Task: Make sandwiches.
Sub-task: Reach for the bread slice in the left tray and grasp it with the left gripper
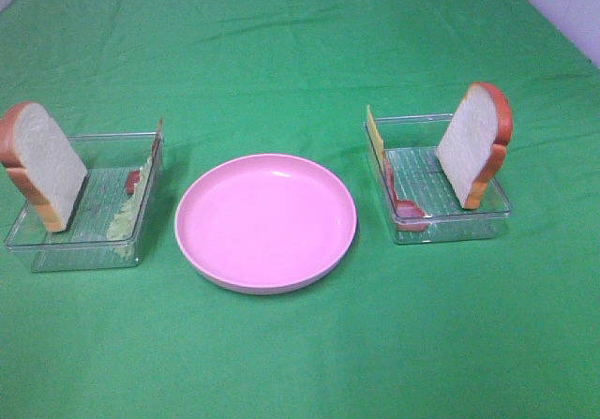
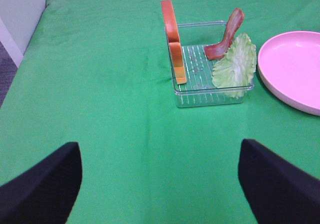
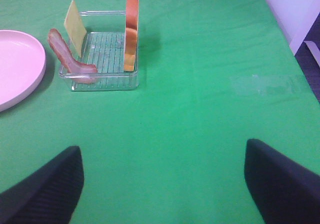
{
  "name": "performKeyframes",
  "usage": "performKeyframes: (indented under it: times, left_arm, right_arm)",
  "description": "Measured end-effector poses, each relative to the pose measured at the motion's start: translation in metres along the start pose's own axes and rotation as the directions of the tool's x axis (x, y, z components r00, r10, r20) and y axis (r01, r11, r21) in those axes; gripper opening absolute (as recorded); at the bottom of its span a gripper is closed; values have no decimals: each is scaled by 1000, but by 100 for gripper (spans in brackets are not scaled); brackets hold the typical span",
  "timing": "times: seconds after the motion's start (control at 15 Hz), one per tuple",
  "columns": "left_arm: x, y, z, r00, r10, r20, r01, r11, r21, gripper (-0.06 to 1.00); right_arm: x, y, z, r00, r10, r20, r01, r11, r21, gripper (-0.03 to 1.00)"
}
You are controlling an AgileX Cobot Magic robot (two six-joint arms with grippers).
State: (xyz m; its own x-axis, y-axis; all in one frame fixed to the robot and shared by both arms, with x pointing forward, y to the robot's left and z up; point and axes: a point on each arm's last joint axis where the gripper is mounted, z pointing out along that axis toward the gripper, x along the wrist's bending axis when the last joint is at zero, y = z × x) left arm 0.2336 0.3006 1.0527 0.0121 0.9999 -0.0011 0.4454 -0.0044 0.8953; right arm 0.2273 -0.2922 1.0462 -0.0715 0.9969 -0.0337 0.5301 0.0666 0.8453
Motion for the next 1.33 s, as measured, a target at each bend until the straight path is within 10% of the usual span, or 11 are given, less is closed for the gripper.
performKeyframes:
  times: [0.6,1.33]
  left_arm:
    - [0,25,-1,1000,-3,0,3,1000,-26,80]
    - [2,151,149,999,-31,-12,34,913,407,80]
  right_arm:
    - [0,0,0,1000,0,0,0,1000,0,82]
    - [0,0,0,1000,0,0,0,1000,0,82]
